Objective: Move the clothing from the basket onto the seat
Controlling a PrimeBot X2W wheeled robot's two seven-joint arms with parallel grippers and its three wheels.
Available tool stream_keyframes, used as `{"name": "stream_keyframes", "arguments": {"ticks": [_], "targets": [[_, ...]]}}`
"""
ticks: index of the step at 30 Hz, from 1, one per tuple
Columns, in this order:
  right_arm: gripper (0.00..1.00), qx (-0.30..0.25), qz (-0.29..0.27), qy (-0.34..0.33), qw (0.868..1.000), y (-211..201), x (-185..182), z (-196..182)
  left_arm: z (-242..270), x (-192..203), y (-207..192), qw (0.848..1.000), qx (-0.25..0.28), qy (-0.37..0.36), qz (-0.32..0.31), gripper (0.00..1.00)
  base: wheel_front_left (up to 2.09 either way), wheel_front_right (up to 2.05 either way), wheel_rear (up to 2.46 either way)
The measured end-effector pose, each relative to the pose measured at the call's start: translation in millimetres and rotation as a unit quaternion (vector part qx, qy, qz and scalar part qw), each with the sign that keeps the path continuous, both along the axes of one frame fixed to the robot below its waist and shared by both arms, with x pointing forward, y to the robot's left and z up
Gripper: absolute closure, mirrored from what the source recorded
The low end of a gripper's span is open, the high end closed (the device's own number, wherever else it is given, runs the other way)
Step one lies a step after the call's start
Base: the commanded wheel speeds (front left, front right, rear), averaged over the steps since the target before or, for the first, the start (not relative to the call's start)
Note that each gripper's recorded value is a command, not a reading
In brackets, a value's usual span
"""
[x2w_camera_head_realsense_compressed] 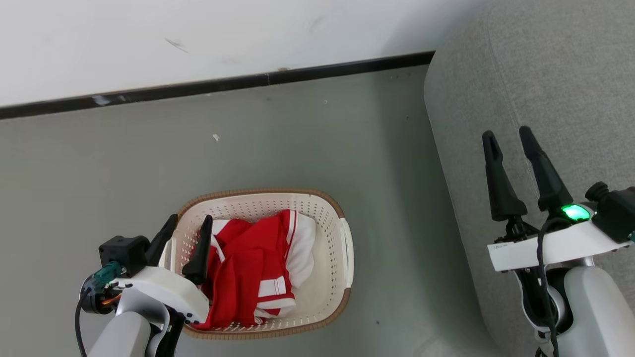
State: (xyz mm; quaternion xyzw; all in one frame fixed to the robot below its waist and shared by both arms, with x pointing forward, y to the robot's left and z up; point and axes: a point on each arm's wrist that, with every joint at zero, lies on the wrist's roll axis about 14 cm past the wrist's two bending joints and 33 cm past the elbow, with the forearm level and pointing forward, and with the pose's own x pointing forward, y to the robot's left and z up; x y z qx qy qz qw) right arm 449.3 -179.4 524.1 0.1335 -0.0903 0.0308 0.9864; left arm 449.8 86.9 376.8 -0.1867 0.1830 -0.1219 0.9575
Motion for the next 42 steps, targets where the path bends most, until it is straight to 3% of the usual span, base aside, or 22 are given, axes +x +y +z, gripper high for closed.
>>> {"name": "stream_keyframes", "arguments": {"ticks": [22, 42], "targets": [[0.0, -0.004, -0.018, 0.023, 1.0, -15.7, 23.3, -30.1, -98.4, 7.4, -52.5, 0.987, 0.002, 0.141, -0.083, 0.0, 0.0, 0.0, 0.0], [0.0, 0.0, -0.017, 0.05, 0.999, -18.9, 46.3, -66.3, -194.1, -12.7, -68.4, 0.953, 0.034, 0.27, -0.136, 0.0, 0.0, 0.0, 0.0]]}}
